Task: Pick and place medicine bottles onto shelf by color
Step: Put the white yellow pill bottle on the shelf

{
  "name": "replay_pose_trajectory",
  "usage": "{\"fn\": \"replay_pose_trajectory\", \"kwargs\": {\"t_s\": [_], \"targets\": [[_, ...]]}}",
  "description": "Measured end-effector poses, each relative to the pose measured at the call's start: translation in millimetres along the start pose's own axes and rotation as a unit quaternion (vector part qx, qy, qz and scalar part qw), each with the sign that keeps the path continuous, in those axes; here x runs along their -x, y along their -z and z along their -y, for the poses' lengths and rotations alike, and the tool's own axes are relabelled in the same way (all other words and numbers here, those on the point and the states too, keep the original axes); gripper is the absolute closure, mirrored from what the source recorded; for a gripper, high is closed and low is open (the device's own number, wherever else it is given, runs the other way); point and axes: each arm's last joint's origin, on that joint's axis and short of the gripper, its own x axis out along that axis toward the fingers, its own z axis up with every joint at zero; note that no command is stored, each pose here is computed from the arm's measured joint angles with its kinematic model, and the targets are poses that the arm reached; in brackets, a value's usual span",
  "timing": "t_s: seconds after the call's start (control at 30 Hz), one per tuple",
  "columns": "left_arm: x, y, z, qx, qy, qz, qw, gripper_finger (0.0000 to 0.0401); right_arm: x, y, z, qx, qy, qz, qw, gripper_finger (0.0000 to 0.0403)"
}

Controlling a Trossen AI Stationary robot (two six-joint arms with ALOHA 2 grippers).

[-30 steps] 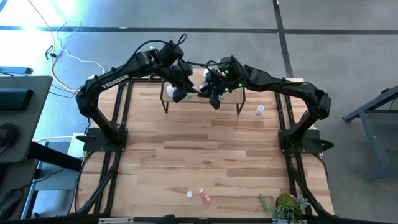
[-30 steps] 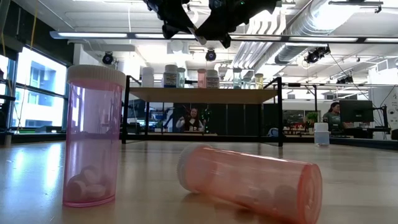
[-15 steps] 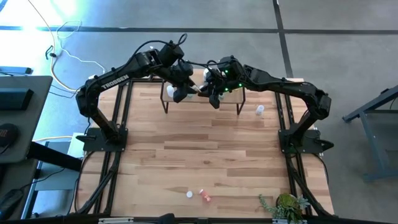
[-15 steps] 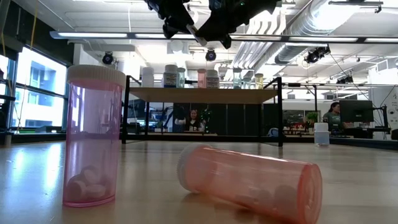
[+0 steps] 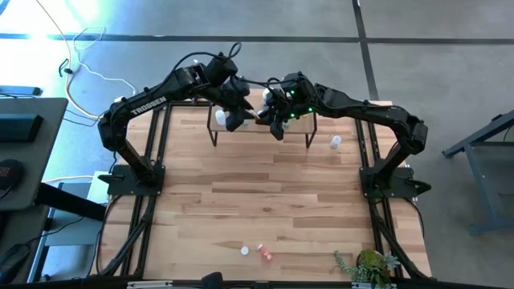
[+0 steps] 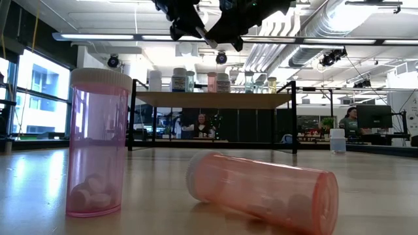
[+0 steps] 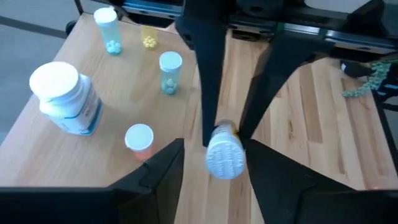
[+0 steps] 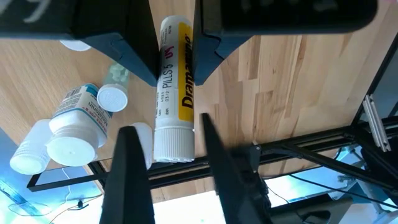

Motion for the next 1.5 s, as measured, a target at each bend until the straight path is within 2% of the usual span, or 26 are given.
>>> {"fn": "replay_pose_trajectory", "kwargs": {"t_s": [0.3,0.43,0.8,0.97,1.2,1.5], "targets": [[0.0,0.0,0.1,-0.023,0.002,0.0,1.0,0.0313,0.0,0.0,0.0,0.002,0.0,0.0,1.0,0.0345],[0.1,-0.1,0.2,-0.029,0.004,0.001,1.0,0.0332,0.0,0.0,0.0,0.005,-0.001,0.0,1.0,0.0345],[0.1,-0.2,0.2,-0.036,0.003,0.001,0.999,0.0325,0.0,-0.1,-0.1,0.003,-0.002,0.0,1.0,0.034],[0.1,-0.3,0.1,-0.038,-0.002,0.001,0.999,0.0327,0.0,-0.1,0.3,0.007,0.006,0.0,1.0,0.0305],[0.4,3.2,-1.9,-0.044,-0.036,-0.022,0.998,0.0328,0.2,0.0,2.5,0.008,0.032,0.0,0.999,0.0242],[4.0,10.0,-7.6,-0.039,-0.08,-0.059,0.994,0.0328,3.6,0.0,11.7,-0.018,0.044,0.003,0.999,0.0222]]}}
